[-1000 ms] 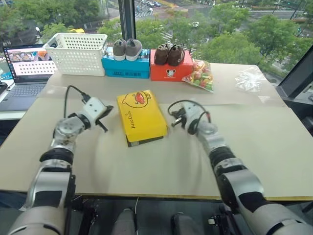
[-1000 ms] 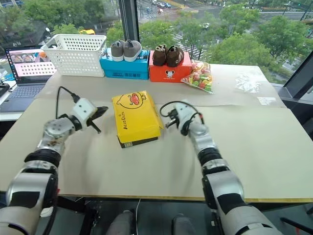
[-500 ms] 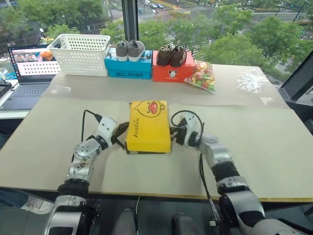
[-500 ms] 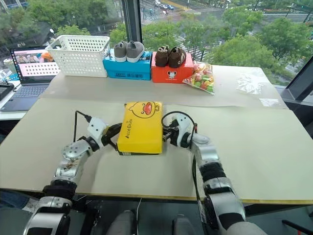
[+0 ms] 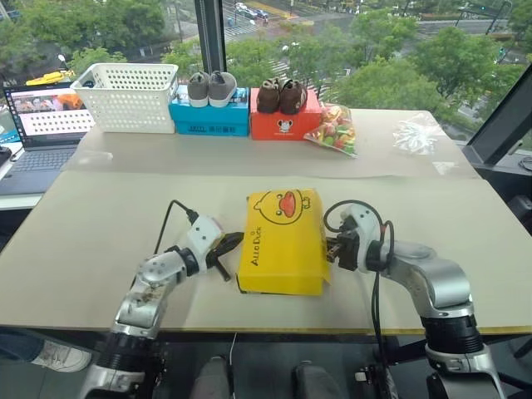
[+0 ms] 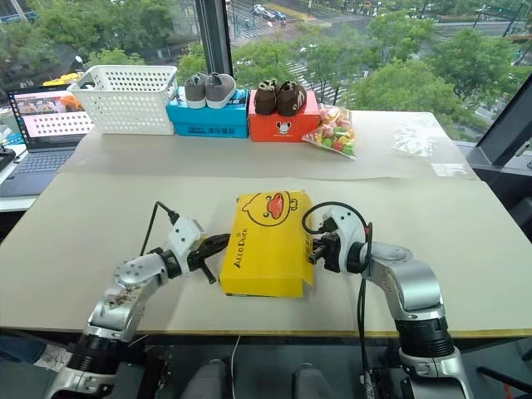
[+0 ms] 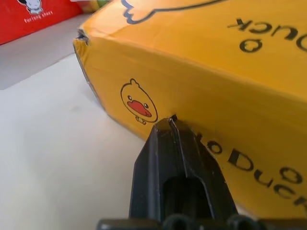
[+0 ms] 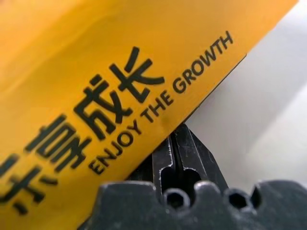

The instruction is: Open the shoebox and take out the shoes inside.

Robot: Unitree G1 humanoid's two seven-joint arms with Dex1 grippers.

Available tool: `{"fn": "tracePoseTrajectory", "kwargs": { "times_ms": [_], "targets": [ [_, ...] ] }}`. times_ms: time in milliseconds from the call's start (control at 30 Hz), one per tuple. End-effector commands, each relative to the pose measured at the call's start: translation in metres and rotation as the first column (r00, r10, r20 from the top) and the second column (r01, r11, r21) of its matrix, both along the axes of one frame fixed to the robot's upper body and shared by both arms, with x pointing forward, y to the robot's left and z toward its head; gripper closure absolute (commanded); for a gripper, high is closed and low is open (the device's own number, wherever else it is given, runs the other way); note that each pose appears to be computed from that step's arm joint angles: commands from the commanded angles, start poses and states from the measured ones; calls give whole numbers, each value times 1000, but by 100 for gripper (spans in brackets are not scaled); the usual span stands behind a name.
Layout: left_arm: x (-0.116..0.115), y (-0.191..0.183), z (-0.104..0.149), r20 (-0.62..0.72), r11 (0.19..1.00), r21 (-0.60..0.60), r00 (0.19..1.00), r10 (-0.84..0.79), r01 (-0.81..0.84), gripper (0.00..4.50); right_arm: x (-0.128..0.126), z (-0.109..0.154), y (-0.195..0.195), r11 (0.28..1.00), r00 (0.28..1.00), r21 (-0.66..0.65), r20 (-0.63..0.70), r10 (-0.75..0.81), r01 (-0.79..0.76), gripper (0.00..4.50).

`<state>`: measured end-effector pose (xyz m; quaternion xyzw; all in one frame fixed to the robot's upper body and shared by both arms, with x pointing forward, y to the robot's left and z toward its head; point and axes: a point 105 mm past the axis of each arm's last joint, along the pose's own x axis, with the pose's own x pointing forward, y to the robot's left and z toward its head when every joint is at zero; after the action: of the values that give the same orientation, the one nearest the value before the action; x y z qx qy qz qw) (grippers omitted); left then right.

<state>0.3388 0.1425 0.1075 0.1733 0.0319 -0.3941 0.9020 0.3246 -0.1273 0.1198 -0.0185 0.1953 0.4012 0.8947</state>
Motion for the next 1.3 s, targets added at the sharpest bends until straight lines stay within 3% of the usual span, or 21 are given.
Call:
{"fn": "tracePoseTrajectory", "kwargs": {
  "times_ms": [33, 67, 200, 367, 400, 500, 533, 633, 800, 867, 1133, 1300],
  "targets": [
    [15, 28, 34, 100, 998, 62, 995, -3, -3, 450, 9, 19, -24, 996, 997, 79, 51, -51, 47, 448],
    [21, 38, 42, 115, 996, 88, 993, 3, -13, 450, 12, 18, -35, 995, 996, 70, 49, -79, 76, 448],
    [30, 62, 70, 157, 987, 161, 988, -13, -12, 450, 12, 9, -67, 969, 994, -229, 63, -84, 96, 448],
    [13, 61, 101, 140, 975, 178, 977, -159, 133, 450, 6, 47, -65, 954, 992, -301, 125, 33, 7, 448],
    [10, 60, 107, 128, 974, 165, 976, -177, 155, 425, 3, 52, -65, 953, 991, -302, 125, 54, -13, 449],
    [1, 64, 120, 88, 966, 161, 971, -220, 204, 365, -1, 68, -69, 952, 987, -306, 142, 77, -31, 379],
    [-4, 65, 127, 75, 963, 144, 968, -240, 228, 314, -3, 76, -69, 952, 984, -302, 154, 93, -43, 334],
    [-14, 63, 143, 48, 956, 109, 959, -280, 273, 220, -9, 90, -65, 958, 975, -274, 178, 135, -83, 235],
    [-43, 50, 150, -102, 915, 56, 914, -393, 400, 45, -30, 96, -61, 942, 961, -274, 143, 238, -193, 59],
    [-54, 44, 153, -176, 900, 45, 890, -420, 434, 3, -35, 90, -63, 939, 963, -272, 106, 247, -211, 6],
    [-77, 30, 182, -189, 867, 84, 862, -470, 491, 3, -23, 41, -82, 908, 985, -389, 13, 172, -154, 6],
    [-79, 39, 184, -193, 872, 174, 884, -425, 457, 0, -25, 28, -61, 913, 964, -313, -41, 261, -261, 144]
  ]
}}
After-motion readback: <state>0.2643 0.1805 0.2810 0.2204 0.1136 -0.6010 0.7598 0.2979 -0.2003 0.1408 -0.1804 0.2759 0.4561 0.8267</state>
